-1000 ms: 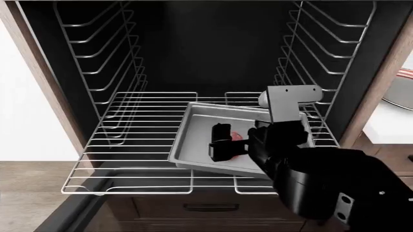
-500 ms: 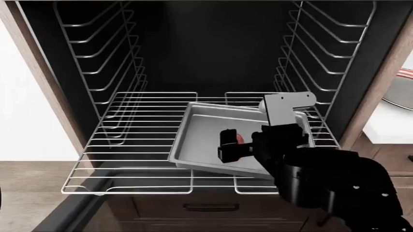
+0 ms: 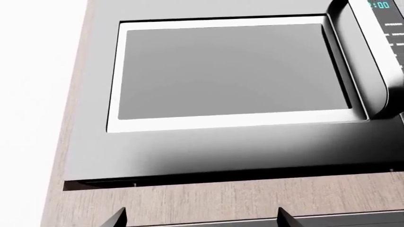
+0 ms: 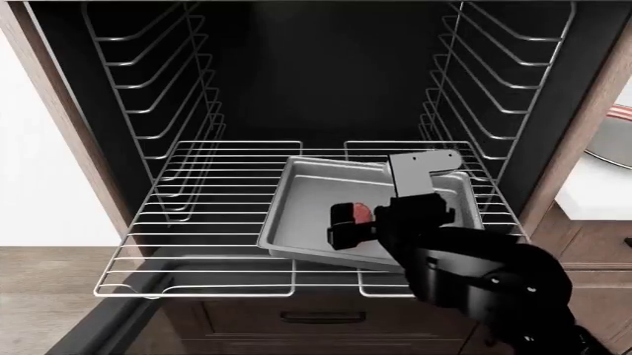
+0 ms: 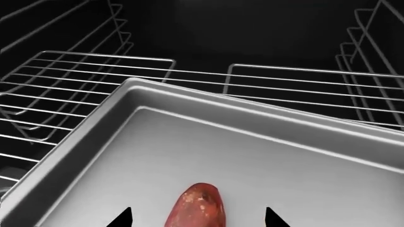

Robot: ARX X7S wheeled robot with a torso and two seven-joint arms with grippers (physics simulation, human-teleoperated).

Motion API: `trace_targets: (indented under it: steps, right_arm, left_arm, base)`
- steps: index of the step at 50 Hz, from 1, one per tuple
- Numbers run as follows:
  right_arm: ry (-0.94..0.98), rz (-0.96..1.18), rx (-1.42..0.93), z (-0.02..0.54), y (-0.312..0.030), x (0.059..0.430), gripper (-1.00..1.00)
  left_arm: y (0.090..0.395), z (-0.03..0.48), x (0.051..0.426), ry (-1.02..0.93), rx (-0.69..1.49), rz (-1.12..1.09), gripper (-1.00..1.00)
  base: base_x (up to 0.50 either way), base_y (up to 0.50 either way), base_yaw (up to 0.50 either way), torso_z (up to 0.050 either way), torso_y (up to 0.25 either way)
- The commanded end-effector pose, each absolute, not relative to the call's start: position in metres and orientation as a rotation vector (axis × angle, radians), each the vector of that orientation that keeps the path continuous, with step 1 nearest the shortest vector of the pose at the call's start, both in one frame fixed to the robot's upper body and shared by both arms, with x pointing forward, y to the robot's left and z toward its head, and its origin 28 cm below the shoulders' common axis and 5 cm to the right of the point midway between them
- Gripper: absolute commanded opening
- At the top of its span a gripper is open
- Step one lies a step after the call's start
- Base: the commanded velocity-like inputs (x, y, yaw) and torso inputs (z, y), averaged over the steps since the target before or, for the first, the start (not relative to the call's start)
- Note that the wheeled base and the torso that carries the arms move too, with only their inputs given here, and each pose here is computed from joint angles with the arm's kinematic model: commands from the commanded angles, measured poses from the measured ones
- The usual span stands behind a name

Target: Pick the sweet potato from the oven and place it on the plate on the counter.

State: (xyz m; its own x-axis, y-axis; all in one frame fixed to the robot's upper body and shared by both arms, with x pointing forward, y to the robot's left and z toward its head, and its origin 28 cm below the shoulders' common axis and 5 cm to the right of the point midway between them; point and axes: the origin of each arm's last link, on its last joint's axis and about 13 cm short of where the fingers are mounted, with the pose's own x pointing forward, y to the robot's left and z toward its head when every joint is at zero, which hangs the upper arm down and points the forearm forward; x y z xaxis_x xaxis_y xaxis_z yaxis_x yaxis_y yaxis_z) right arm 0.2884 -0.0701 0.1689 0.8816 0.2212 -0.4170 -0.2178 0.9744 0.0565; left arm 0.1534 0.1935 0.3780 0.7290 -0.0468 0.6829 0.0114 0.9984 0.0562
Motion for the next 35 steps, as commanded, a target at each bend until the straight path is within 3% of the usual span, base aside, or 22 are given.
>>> trace_targets:
  steps: [1,35]
  right_arm:
    - [0.448,0.234,0.002,0.159,-0.067,0.293,1.0]
    - [0.589,0.205,0.005,0.141,-0.058,0.31,1.0]
  left_arm:
    - [0.192,0.377,0.153,-0.753,0.049,-0.037,1.0]
    - [0.19,0.378,0.151,-0.755,0.044,-0.044,1.0]
  base:
    - [0.0,0.0,0.0,0.0,0.0]
    - [0.0,0.0,0.0,0.0,0.0]
